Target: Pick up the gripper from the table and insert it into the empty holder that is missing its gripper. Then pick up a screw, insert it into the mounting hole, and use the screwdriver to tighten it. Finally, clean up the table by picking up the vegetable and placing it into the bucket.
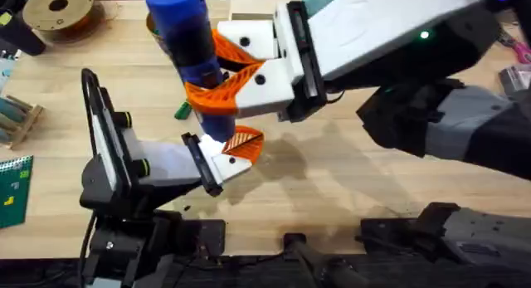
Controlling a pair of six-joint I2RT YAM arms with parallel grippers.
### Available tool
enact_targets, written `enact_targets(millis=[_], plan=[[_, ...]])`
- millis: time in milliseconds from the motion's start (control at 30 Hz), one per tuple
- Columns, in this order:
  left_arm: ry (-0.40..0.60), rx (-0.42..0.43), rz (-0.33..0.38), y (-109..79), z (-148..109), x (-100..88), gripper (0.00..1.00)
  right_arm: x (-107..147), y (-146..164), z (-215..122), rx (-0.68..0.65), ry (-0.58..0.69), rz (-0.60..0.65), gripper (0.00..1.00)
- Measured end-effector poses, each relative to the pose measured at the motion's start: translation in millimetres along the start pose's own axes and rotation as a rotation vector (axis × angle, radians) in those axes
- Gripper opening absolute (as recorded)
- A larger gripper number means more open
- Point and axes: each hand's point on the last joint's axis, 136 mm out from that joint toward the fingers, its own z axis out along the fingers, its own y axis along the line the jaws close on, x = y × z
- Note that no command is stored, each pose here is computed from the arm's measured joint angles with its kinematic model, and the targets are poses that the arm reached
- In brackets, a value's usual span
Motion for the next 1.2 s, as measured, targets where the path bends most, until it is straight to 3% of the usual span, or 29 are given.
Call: enact_targets(millis=[300, 500, 1200], plan=[[0.0, 0.0, 0.0, 0.0, 0, 0.0, 0.004, 20, -8, 3, 0.019, 0.023, 0.038, 0.008], [0.0, 0.0, 0.0, 0.0, 0, 0.0, 0.004, 9, -7, 3, 0.016, -0.015, -0.018, 0.008], [0.0, 0.0, 0.0, 0.0, 0, 0.0, 0.004, 10, -7, 3, 0.015, -0.012, 0.033, 0.008]])
